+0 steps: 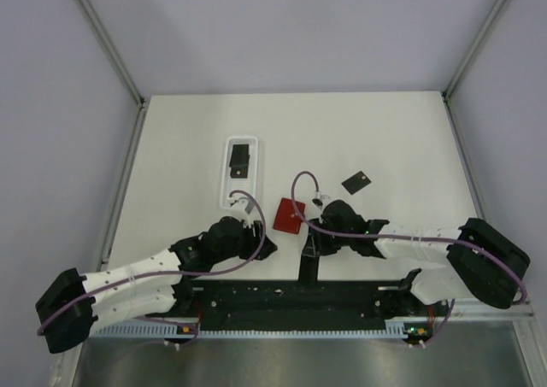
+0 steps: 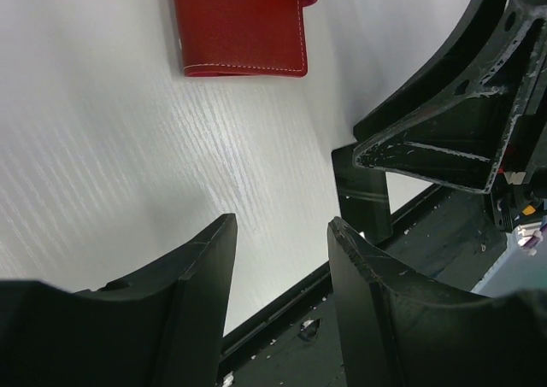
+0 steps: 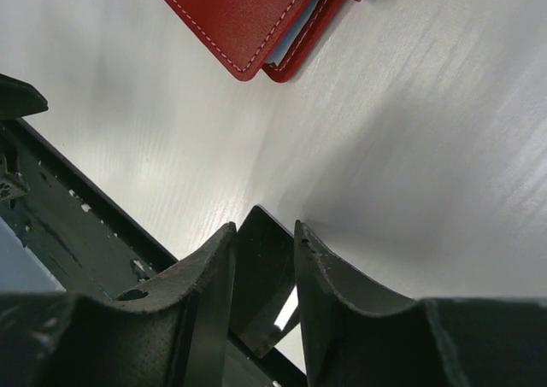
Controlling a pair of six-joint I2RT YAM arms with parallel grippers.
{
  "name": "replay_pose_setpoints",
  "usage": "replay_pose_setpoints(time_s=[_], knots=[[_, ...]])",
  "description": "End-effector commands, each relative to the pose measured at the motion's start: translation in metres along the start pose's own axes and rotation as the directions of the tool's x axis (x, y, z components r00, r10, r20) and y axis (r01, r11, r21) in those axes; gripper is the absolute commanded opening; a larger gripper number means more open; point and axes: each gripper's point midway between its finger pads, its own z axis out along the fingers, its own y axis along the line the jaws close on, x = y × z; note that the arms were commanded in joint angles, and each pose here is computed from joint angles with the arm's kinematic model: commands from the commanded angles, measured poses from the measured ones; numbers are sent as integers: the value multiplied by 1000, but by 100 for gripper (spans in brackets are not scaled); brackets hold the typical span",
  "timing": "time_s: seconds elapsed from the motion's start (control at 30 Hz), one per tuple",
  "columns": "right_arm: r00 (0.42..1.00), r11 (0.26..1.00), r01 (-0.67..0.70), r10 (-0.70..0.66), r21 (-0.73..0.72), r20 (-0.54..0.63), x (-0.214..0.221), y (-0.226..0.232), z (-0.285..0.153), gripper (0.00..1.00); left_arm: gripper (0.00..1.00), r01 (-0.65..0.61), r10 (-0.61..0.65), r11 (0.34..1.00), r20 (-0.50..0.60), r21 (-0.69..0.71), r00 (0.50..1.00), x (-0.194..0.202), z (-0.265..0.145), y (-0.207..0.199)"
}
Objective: Put the credit cards into the card holder
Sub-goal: Move the credit card to the corner of the board, then pick up the credit card at the corner of the board.
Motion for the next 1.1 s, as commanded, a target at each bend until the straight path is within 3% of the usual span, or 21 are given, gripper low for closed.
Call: replay_pose_setpoints(time_s=[0.0, 0.17, 0.33, 0.6, 0.87, 1.07], knots=[[990, 999, -10, 4, 45, 142, -22, -2, -17, 37, 53, -9, 7, 999, 55, 39, 998, -17, 0, -16], [959, 986, -112, 75, 122, 273, -31, -19, -53, 42, 53, -40, 36, 994, 42, 97, 998, -19, 9, -32], [951, 971, -230, 211, 63, 228, 8, -19, -65, 42, 52, -91, 97, 985, -28, 146, 995, -3, 22, -52], [941, 948, -314, 302, 58, 156, 54, -9, -79, 41, 52, -118, 137, 974, -87, 192, 987, 21, 41, -81], [930, 931, -360, 353, 61, 103, 78, -5, -69, 41, 45, -117, 144, 975, -138, 187, 980, 42, 55, -84], [912, 917, -398, 391, 37, 127, 80, -11, -56, 42, 41, -119, 147, 977, -158, 177, 976, 52, 55, -79]])
